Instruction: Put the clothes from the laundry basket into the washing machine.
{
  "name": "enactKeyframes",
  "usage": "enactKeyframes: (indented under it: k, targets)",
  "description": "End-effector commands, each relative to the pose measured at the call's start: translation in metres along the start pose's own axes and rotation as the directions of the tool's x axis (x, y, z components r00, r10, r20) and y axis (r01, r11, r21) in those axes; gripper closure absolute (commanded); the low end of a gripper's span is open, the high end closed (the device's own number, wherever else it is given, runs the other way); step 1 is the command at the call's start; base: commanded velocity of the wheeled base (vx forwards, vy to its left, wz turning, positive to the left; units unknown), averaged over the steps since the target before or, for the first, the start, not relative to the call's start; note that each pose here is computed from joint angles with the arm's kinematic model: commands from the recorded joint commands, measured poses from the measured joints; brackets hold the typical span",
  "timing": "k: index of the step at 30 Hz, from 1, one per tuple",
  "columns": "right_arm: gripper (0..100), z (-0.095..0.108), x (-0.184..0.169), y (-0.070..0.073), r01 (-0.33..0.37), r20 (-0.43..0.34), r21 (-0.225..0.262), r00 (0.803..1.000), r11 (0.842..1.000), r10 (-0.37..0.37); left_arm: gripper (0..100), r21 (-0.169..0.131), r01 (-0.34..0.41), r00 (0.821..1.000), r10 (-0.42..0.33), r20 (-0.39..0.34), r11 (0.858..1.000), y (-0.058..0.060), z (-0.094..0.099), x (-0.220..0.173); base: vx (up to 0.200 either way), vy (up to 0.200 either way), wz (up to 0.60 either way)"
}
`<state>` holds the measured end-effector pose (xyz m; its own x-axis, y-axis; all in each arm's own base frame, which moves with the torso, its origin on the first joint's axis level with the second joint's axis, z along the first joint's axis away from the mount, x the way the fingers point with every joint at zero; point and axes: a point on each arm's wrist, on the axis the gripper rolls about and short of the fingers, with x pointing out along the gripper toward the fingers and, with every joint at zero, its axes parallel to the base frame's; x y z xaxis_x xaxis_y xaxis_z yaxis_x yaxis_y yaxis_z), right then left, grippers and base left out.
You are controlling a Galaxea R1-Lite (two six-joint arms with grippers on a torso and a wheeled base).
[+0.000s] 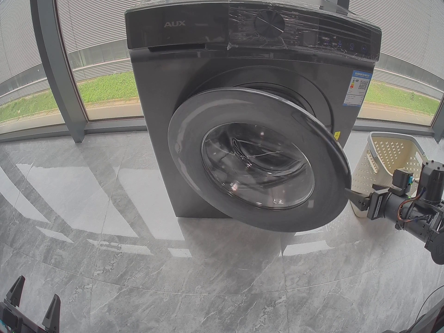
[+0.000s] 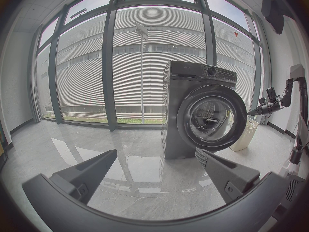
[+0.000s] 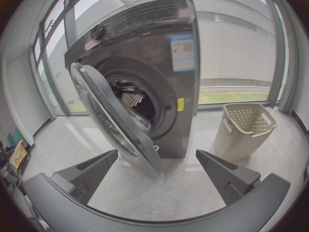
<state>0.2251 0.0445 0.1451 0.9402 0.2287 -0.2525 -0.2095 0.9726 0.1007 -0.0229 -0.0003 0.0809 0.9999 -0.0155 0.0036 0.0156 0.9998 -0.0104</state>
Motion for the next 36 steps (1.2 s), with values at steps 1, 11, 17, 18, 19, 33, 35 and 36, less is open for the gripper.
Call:
enactKeyframes:
  k: [1, 11, 17, 18, 19, 33, 35, 36]
  targets:
    - [0, 0.002, 0.003, -0.021, 0.092, 0.032, 0.019, 0.995, 0.996, -0.092, 0, 0.001, -0.003, 1.0, 0.003, -0.004, 1.0, 0.0, -0.005, 0.0, 0.0, 0.0, 0.0]
    - [0, -0.038, -0.022, 0.02, -0.106, -0.069, -0.018, 0.992, 0.994, 0.104, 0, 0.0, -0.009, 1.0, 0.009, -0.004, 1.0, 0.0, -0.005, 0.0, 0.0, -0.2, 0.0]
    - [0, -0.04, -0.026, 0.04, -0.204, -0.079, 0.024, 0.976, 0.979, 0.205, 0, 0.003, -0.009, 1.0, 0.009, -0.004, 1.0, 0.0, -0.005, 0.0, 0.0, -0.167, 0.0]
    - [0, -0.04, -0.026, 0.041, -0.211, -0.077, 0.028, 0.974, 0.977, 0.213, 0, 0.003, -0.009, 1.0, 0.009, -0.004, 1.0, 0.0, -0.005, 0.0, 0.0, 0.0, 0.0]
    - [0, -0.04, -0.026, 0.041, -0.211, -0.077, 0.028, 0.974, 0.977, 0.213, 0, 0.003, -0.009, 1.0, 0.009, -0.004, 1.0, 0.0, -0.005, 0.0, 0.0, 0.0, 0.0]
    - [0, -0.027, -0.026, 0.06, -0.296, 0.022, 0.076, 0.955, 0.952, 0.295, 0, 0.004, -0.006, 1.0, 0.006, -0.005, 1.0, 0.0, -0.005, 0.0, 0.157, 0.0, 0.0]
    - [0, -0.027, -0.026, 0.06, -0.298, 0.025, 0.077, 0.955, 0.952, 0.297, 0, 0.004, -0.006, 1.0, 0.006, -0.005, 1.0, 0.0, -0.005, 0.0, 0.2, 0.0, 0.0]
    - [0, -0.027, -0.026, 0.06, -0.299, 0.025, 0.075, 0.954, 0.951, 0.298, 0, 0.004, -0.003, 1.0, 0.003, -0.005, 1.0, 0.0, -0.005, 0.0, 0.2, 0.0, 0.0]
